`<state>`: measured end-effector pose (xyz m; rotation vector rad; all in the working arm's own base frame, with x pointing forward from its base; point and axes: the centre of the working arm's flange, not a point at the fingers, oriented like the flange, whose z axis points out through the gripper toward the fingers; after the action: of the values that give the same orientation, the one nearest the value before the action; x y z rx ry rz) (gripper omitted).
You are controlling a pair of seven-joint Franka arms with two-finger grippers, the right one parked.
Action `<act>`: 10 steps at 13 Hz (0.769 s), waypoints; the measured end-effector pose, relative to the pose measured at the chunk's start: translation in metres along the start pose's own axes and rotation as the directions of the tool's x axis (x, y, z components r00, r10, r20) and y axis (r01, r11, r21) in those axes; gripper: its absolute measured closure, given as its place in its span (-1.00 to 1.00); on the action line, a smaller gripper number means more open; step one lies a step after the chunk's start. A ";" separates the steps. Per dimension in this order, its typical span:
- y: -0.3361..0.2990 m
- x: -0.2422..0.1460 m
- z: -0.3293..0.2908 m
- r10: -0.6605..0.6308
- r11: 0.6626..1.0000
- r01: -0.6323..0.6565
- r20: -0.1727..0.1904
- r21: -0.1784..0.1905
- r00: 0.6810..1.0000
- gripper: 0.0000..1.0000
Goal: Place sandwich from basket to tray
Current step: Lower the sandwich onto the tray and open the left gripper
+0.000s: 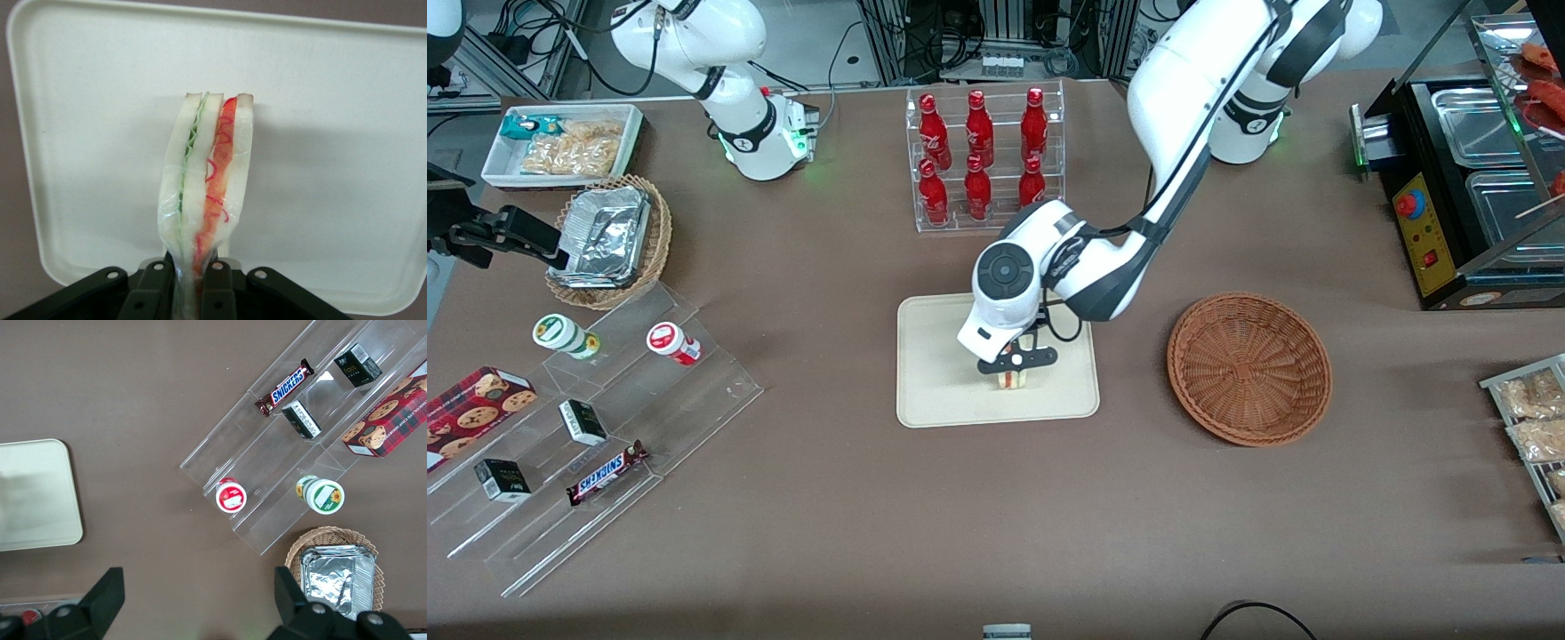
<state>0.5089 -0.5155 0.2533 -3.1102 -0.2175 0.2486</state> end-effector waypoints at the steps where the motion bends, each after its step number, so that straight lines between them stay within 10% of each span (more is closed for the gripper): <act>1: 0.003 -0.001 0.006 0.000 1.000 0.000 0.001 0.000 1.000 0.70; 4: 0.005 -0.001 0.015 -0.006 1.000 0.006 0.007 0.000 1.000 0.57; 10: -0.008 0.014 -0.057 -0.040 0.999 0.039 -0.028 -0.034 0.999 -0.75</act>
<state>0.5303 -0.5060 0.3076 -3.1362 -0.2845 0.2017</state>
